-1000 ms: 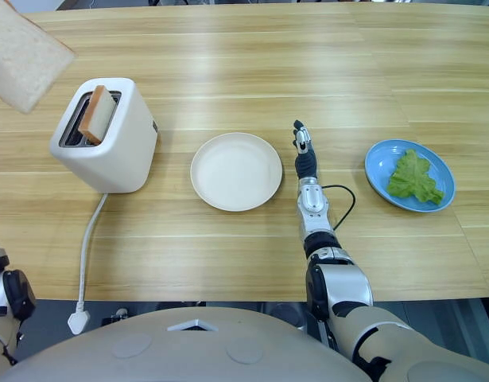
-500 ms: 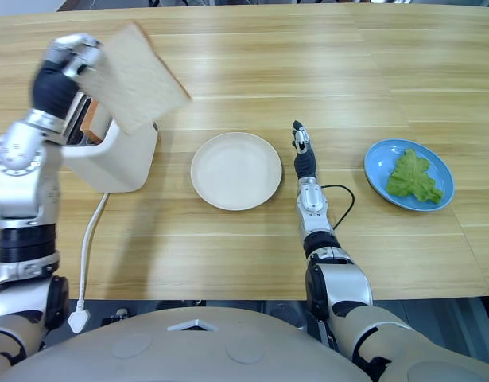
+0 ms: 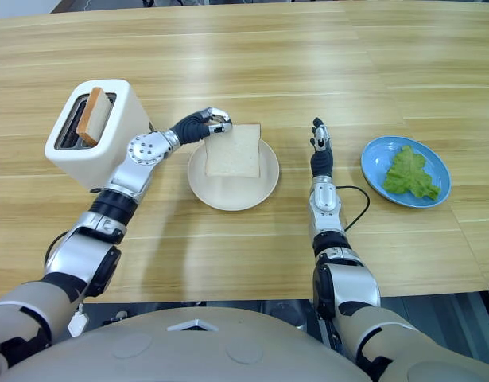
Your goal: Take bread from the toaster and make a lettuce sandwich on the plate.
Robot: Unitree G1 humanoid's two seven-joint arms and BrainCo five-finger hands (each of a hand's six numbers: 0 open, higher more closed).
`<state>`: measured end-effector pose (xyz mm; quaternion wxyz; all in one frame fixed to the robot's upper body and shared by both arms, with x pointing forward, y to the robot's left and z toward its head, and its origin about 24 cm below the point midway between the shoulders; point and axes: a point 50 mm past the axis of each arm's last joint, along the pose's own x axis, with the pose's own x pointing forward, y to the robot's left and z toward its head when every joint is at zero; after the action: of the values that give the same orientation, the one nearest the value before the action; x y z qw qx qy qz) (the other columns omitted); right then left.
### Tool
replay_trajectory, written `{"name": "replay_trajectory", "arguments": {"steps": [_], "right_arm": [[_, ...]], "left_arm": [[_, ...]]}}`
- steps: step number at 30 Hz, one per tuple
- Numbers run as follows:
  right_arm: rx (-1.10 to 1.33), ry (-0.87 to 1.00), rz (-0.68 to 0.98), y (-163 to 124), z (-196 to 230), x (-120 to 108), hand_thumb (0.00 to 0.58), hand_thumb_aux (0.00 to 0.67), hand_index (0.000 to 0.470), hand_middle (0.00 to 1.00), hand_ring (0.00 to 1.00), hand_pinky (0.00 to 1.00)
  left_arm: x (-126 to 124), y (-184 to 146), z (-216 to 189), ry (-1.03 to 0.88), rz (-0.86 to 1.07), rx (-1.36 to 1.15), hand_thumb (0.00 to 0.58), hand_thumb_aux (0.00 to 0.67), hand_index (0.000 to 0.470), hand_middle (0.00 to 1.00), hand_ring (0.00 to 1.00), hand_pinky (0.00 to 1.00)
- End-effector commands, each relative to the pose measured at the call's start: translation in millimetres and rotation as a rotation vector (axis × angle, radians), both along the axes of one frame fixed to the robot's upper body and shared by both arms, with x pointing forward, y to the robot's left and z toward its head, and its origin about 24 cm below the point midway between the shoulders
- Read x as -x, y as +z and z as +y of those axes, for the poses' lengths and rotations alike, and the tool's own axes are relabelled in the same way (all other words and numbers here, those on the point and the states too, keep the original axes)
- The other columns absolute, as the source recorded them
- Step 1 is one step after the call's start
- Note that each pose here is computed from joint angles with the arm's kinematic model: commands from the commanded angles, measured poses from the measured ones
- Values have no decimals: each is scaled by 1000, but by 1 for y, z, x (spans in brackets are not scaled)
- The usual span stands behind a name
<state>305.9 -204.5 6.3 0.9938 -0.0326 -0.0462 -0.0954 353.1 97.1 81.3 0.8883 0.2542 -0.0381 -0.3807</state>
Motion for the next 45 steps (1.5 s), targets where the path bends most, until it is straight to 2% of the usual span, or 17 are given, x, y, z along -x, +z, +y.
{"name": "replay_trajectory", "arguments": {"steps": [1,9,10,15,18,23,26,28,30,33,36,39,41,45], "right_arm": [[-7,-11,15,-2,-3,2,0,0,0,0,0,0],[1,-2,7,-1,-1,3,0,0,0,0,0,0],[2,-1,5,-1,-1,3,0,0,0,0,0,0],[4,10,2,0,-1,4,0,0,0,0,0,0],[6,14,1,1,-1,5,0,0,0,0,0,0],[7,19,-3,1,1,6,0,0,0,0,0,0],[67,46,-35,7,6,6,0,0,0,0,0,0],[118,98,-92,17,14,6,0,0,0,0,0,0],[244,157,-178,36,21,7,0,0,0,0,0,0],[541,231,-335,79,24,15,0,0,0,0,0,0],[898,201,-410,127,5,23,0,0,0,0,0,0],[1198,84,-357,161,-34,26,0,0,0,0,0,0],[1356,-1,-249,172,-67,23,0,0,0,0,0,0],[1605,-112,43,164,-129,15,0,0,0,0,0,0]], "left_arm": [[-4,-18,0,15,6,-110,580,670,460,1000,1000,1000],[0,-43,0,4,10,-285,580,670,460,1000,1000,1000],[-1,-44,2,5,-24,-335,0,0,0,0,0,0],[-5,-30,11,25,-287,-513,0,0,0,0,0,0],[0,0,14,26,-601,-622,0,0,0,0,0,0],[33,71,19,120,-1059,-636,0,0,0,0,0,0],[56,99,23,179,-1177,-596,0,0,0,0,0,0],[70,106,29,219,-1133,-506,0,0,0,0,0,0],[77,93,34,236,-956,-377,0,0,0,0,0,0],[81,56,44,291,-636,-158,0,0,0,0,0,0],[86,12,60,422,-304,84,0,0,0,0,0,0],[94,-19,66,498,-168,181,0,0,0,0,0,0],[99,-33,64,519,-126,219,0,0,0,0,0,0],[105,-55,56,571,-73,305,0,0,0,0,0,0]]}}
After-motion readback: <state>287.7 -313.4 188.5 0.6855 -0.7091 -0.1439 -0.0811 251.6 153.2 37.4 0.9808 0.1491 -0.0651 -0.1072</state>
